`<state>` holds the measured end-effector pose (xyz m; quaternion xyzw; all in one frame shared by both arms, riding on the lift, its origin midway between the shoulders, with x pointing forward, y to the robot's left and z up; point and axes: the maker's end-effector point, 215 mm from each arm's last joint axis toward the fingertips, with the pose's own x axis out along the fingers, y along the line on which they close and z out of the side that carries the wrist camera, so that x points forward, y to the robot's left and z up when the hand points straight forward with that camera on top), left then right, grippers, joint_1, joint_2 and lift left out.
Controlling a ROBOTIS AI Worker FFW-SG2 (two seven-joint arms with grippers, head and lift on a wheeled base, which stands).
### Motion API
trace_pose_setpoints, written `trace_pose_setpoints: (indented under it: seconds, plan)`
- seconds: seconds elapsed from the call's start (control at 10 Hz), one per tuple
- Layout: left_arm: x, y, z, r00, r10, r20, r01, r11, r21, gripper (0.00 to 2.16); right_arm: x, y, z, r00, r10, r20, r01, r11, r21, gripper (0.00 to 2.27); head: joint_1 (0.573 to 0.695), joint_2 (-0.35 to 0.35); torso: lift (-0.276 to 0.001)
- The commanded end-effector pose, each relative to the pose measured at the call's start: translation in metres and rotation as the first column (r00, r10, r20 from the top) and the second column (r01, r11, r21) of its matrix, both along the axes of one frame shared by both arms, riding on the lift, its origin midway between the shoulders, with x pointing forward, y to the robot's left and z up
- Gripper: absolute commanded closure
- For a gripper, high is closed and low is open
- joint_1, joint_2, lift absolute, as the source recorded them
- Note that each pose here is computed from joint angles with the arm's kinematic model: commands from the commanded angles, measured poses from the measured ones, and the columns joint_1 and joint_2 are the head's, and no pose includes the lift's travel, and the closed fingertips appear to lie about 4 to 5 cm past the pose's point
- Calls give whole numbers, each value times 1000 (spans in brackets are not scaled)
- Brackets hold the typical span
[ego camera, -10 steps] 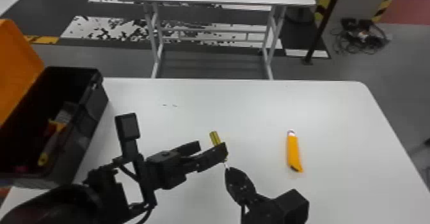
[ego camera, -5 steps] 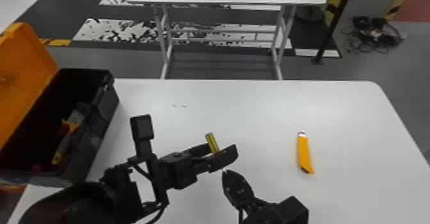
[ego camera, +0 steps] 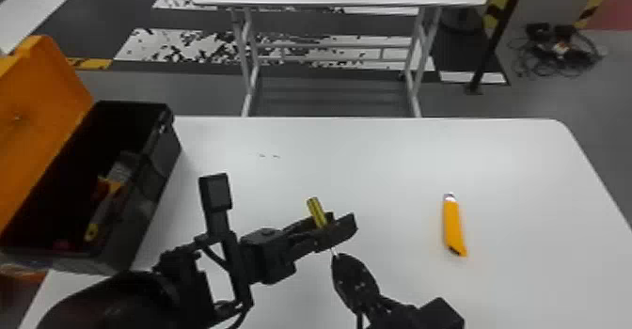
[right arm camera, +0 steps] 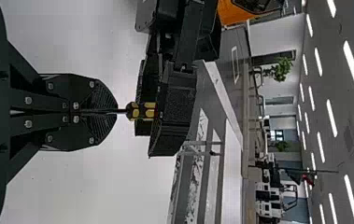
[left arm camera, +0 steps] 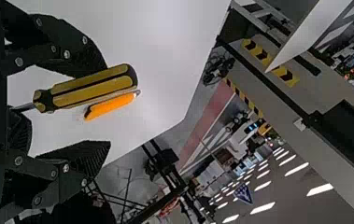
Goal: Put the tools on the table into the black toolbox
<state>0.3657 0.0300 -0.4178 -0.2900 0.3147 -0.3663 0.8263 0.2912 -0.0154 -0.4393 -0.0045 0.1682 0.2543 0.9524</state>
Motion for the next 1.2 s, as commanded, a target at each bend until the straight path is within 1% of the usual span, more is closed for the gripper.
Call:
trace_pose_setpoints:
  seconds: [0.0, 0.2, 0.3, 0.4, 0.5, 0.6, 0.7, 0.9, 1.1]
  plan:
    - [-1, 5, -5, 1000, 3, -8, -3, 1000, 19, 2138, -1, -1, 1, 1000, -2, 2, 2, 1000, 1, 2229, 695, 25, -75]
    - [-3, 5, -4, 1000, -1, -5, 1, 1000, 16, 2138, -3, -1, 7, 1000, -5, 18, 5, 1000, 11, 2226, 695, 33, -75]
    - [-3, 5, -2, 1000, -3, -2, 3, 1000, 13, 2138, -4, -1, 15, 999, -8, 41, 7, 1000, 24, 2084, 695, 33, -75]
    - [-5, 6, -3, 1000, -2, -5, 3, 1000, 11, 2138, -5, -1, 20, 998, -12, 55, 10, 999, 40, 1690, 695, 34, -75]
    - [-5, 6, -3, 1000, -1, -6, 1, 1000, 12, 2138, -6, -4, 24, 998, -18, 68, 15, 999, 47, 826, 695, 35, -75]
    - [-4, 8, -3, 1000, 2, -5, -2, 1000, 13, 2138, -7, -8, 26, 997, -27, 76, 23, 998, 53, 221, 695, 35, -75]
    - [-1, 15, -2, 1000, 13, 0, -13, 1000, 18, 2138, -6, -17, 26, 996, -47, 76, 43, 997, 60, 73, 695, 32, -75]
    - [11, 50, 12, 997, 73, 39, -74, 996, 41, 2138, -7, -49, 21, 991, -107, 83, 102, 993, 67, 66, 695, 24, -75]
    - [26, 95, 29, 985, 149, 90, -156, 985, 73, 2138, -7, -82, 16, 981, -170, 96, 162, 983, 83, 73, 695, 28, -75]
